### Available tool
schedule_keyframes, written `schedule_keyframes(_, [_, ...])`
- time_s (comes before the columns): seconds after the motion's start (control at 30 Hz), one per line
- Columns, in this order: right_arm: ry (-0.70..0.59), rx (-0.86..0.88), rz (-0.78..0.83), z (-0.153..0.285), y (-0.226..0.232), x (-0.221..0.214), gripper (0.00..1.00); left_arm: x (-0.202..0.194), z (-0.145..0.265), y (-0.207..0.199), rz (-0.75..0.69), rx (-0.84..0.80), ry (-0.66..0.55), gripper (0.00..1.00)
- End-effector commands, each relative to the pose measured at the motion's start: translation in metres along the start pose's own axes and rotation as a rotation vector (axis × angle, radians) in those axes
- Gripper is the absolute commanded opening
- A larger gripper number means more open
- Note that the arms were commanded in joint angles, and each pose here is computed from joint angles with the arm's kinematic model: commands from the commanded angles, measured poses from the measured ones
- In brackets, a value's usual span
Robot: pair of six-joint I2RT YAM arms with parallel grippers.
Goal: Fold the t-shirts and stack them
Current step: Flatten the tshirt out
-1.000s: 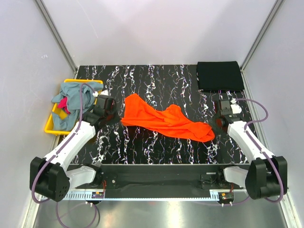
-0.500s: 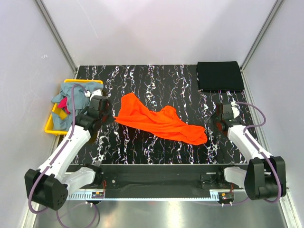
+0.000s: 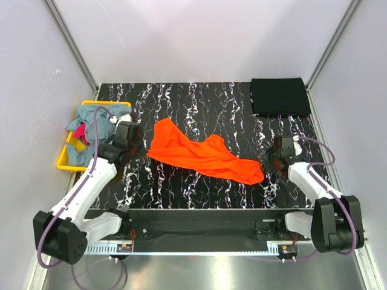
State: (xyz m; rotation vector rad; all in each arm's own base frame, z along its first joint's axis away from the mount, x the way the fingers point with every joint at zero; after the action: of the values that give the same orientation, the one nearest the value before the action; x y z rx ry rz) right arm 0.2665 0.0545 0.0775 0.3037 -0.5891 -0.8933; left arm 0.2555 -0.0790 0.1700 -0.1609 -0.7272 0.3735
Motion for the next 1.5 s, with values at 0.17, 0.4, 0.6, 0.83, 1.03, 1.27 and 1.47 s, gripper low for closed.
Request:
schedule_keyframes(0.17, [0.002, 0.076, -0.061, -0.005, 0.015, 0.001, 0.46, 0.007, 0.000, -0.009, 0.008, -0.048, -0.020, 0.00])
schedule_keyframes(0.4, [-0.013, 0.090, -0.060, -0.007, 0.016, 0.003, 0.12, 0.007, -0.001, -0.012, 0.013, -0.066, -0.014, 0.00])
schedule_keyframes(0.6, [-0.154, 0.191, -0.013, 0.033, 0.046, 0.036, 0.00, 0.020, 0.006, -0.027, 0.025, -0.133, -0.044, 0.00])
schedule_keyframes(0.83, [-0.508, 0.273, 0.042, 0.169, 0.101, 0.123, 0.00, 0.137, 0.107, -0.093, 0.072, -0.371, -0.325, 0.00])
schedule_keyframes(1.03, [-0.678, 0.349, 0.048, 0.274, 0.120, 0.157, 0.00, 0.181, 0.188, -0.108, 0.117, -0.497, -0.477, 0.00])
schedule_keyframes(1.27, [-0.691, 0.354, 0.089, 0.321, 0.094, 0.143, 0.00, 0.151, 0.207, -0.091, 0.115, -0.547, -0.459, 0.00])
schedule_keyframes(1.47, [-0.674, 0.473, 0.083, 0.369, 0.070, 0.116, 0.00, 0.130, 0.251, -0.083, 0.150, -0.689, -0.470, 0.00])
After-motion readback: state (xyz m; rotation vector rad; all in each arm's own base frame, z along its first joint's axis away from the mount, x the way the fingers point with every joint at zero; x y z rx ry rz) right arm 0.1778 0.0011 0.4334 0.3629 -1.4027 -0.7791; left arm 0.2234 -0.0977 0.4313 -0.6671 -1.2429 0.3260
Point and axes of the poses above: each gripper's point midway between its finger pads, its own z axis back along the fingers, its own y axis along the line the jaws close on, x = y × z, the point moved 3 cm from there along z, back along the fingers, and after that the axes turned 1 degree about z, right-handed, at the moved point
